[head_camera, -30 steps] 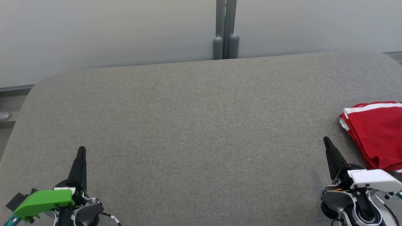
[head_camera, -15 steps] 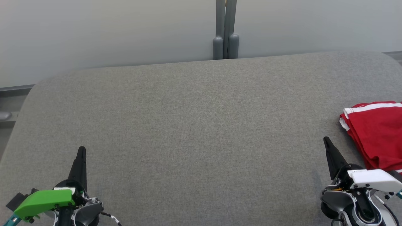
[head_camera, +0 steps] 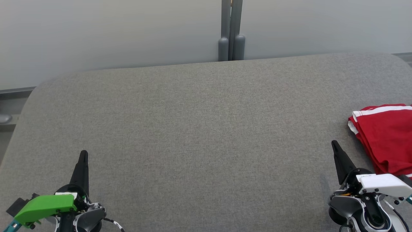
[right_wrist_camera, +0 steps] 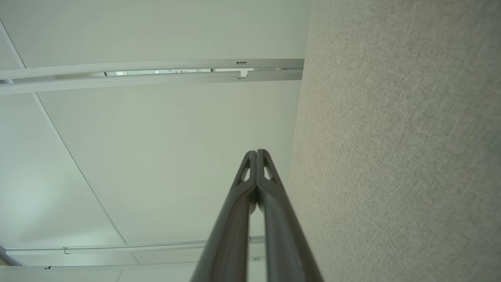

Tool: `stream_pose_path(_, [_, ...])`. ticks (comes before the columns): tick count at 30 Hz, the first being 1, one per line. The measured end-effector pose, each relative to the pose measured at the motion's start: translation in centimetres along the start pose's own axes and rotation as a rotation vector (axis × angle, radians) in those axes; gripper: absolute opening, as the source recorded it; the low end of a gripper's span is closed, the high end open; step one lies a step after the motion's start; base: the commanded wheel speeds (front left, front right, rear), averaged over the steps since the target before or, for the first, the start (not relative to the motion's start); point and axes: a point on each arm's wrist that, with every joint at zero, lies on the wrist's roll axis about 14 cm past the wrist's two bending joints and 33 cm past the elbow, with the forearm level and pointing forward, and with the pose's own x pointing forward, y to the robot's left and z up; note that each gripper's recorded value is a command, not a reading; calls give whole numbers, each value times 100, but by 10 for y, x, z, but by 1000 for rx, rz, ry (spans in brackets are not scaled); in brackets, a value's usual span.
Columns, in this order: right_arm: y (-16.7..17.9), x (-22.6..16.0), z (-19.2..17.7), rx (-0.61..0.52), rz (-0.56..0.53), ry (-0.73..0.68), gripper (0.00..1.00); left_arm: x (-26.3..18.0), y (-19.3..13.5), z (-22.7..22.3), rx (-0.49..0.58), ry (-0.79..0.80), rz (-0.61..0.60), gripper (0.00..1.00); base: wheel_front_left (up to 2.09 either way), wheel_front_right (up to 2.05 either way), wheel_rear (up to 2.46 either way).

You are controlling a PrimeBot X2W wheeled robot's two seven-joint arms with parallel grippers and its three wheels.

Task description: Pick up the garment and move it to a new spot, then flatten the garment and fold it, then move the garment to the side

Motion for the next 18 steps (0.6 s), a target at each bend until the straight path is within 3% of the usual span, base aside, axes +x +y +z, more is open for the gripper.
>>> stream_pose_path(18, [0,0,0,0,0,0,0,0,0,0,0,0,0,0,0,0,0])
